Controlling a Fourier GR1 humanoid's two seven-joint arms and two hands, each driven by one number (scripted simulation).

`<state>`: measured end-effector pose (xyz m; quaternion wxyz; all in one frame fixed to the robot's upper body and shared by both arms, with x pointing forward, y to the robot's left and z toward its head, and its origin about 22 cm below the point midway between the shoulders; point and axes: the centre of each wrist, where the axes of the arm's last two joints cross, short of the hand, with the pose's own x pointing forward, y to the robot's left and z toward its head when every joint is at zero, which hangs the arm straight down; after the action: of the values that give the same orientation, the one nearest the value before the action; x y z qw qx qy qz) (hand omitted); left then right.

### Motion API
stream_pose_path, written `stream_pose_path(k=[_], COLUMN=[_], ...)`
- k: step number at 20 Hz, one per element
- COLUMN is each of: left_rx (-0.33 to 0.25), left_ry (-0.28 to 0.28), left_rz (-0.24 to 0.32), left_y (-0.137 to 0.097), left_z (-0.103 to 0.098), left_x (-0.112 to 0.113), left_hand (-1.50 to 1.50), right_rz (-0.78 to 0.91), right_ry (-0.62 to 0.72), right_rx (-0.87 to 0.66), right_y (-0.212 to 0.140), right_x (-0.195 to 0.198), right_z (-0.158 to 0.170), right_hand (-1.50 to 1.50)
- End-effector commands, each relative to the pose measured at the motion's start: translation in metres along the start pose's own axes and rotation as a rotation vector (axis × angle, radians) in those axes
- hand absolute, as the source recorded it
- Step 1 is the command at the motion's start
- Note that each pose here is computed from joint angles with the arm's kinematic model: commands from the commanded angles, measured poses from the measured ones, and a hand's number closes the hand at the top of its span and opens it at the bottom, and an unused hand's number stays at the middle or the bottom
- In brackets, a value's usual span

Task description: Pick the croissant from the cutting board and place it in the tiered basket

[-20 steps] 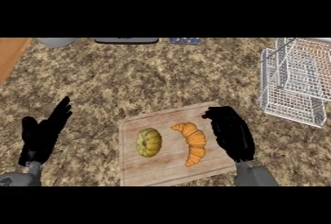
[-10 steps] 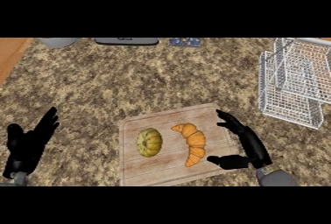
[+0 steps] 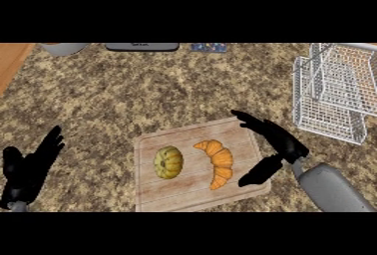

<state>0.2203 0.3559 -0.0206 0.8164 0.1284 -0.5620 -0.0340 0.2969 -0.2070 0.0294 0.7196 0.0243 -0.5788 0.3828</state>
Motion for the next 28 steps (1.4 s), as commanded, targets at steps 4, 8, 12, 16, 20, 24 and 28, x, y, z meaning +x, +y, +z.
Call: stream_pose_path(k=[4, 8, 12, 16, 20, 24, 28], left_rx=[0.006, 0.003, 0.000, 0.001, 0.003, 0.000, -0.009], left_ry=[0.013, 0.007, 0.011, 0.001, 0.016, 0.020, 0.005], left_rz=[0.021, 0.021, -0.012, 0.012, 0.008, 0.008, 0.004], left_y=[0.016, 0.009, -0.001, 0.010, -0.011, -0.003, 0.000], left_z=[-0.004, -0.009, -0.002, 0.000, 0.004, -0.007, -0.003], left_x=[-0.014, -0.003, -0.004, 0.005, 0.004, 0.001, 0.013], left_hand=[0.00, 0.00, 0.00, 0.00, 0.00, 0.00, 0.00], right_rz=[0.033, 0.069, 0.118, 0.137, 0.094, 0.080, 0.060], right_ry=[0.090, 0.166, 0.252, 0.321, 0.327, 0.328, 0.333], right_rx=[0.109, 0.207, 0.196, 0.171, 0.166, 0.222, 0.233], right_y=[-0.010, -0.004, -0.002, -0.010, -0.030, -0.004, -0.014], right_x=[0.064, 0.077, 0.073, 0.062, 0.057, 0.021, 0.011], right_z=[-0.018, -0.023, -0.022, -0.006, -0.009, -0.009, -0.015], right_hand=[-1.50, -1.50, -1.50, -1.50, -1.50, -1.50, -1.50])
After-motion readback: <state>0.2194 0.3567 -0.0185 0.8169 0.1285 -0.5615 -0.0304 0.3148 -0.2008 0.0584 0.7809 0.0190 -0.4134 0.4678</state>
